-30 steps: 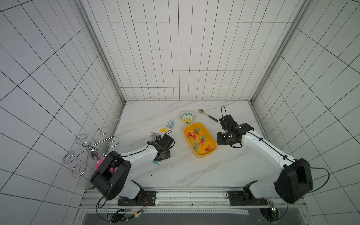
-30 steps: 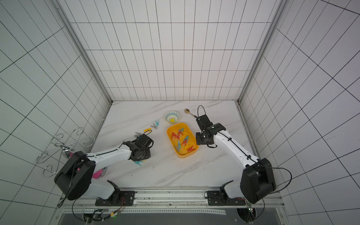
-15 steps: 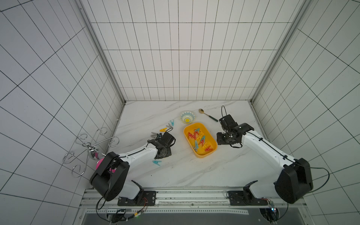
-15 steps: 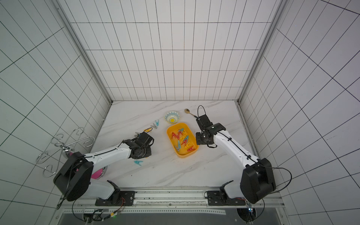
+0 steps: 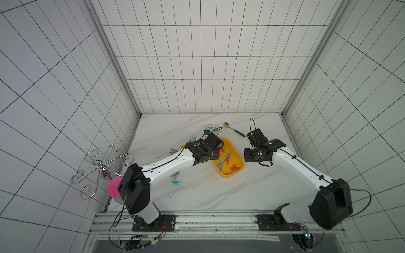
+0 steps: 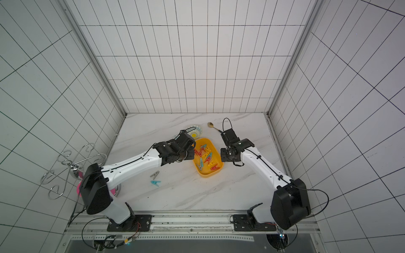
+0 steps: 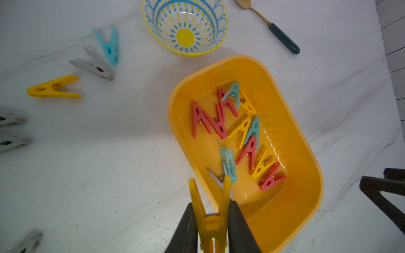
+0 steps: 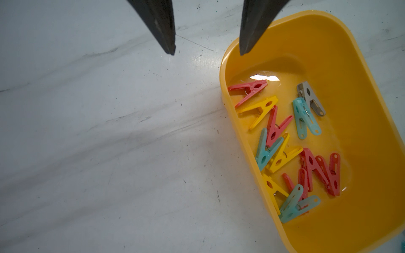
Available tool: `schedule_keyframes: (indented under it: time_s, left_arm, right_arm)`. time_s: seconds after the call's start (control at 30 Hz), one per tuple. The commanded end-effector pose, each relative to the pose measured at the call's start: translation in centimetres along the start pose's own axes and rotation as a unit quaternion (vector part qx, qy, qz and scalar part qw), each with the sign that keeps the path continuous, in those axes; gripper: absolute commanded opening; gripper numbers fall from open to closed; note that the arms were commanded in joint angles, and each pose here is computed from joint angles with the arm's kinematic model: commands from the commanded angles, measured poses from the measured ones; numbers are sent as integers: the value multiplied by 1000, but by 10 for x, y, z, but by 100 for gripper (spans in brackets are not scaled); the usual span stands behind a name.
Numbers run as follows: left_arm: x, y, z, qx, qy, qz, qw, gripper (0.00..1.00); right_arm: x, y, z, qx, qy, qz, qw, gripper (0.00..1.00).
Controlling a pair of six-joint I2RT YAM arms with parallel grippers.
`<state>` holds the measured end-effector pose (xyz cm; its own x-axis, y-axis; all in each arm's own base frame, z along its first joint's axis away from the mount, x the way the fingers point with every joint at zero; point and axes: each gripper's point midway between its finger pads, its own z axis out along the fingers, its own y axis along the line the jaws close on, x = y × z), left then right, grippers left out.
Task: Put the clothespins into the storage box
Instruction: Place the clothespin in the storage box.
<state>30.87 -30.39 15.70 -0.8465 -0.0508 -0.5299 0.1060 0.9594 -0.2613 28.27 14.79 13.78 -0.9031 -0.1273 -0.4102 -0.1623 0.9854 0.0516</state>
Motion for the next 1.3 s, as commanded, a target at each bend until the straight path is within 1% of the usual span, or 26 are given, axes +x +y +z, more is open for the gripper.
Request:
schedule_keyframes:
  time_s: [0.0,0.13,0.17,0.27,0.4,0.57,0.67,0.73,0.8,0.87,0.93,1.0,1.1,1.27]
  left_arm:
    - [9,-24,26,-3,22,37,999,23]
    - [22,-47,62,-20,49,66,996,23]
    - [25,-50,71,-22,58,68,996,23]
    - [30,-53,90,-30,69,72,995,23]
    - [36,-54,105,-36,80,80,993,24]
    - [39,-52,108,-41,86,88,992,28]
    - [32,-50,99,-45,79,91,992,31]
    - [25,-48,88,-44,68,91,993,36]
    - [15,-49,70,-36,54,90,994,40]
    - [7,-44,53,-37,41,87,995,43]
    - [1,-33,35,-46,26,81,995,45]
    - [0,-13,17,-64,15,68,996,49]
    - [8,26,-7,-90,5,38,995,52]
    - [44,98,-36,-136,15,-28,990,56]
  right_arm:
    - [5,-21,2,27,-13,34,999,51]
    - [7,-50,-1,49,-41,86,994,51]
    - [5,-54,-3,45,-56,97,993,51]
    - [6,-64,-11,48,-71,111,990,51]
    - [9,-68,-16,48,-69,109,990,51]
    - [10,-64,-14,39,-63,107,991,51]
    - [10,-61,-14,33,-58,106,992,51]
    - [7,-60,-14,30,-58,105,992,51]
    - [4,-59,-16,28,-62,103,992,51]
    - [3,-59,-18,28,-60,101,993,51]
    - [5,-58,-20,28,-54,96,994,50]
    - [4,-57,-21,29,-52,89,994,50]
    - [3,-53,-21,24,-51,82,995,50]
    - [0,-42,-16,16,-43,66,997,50]
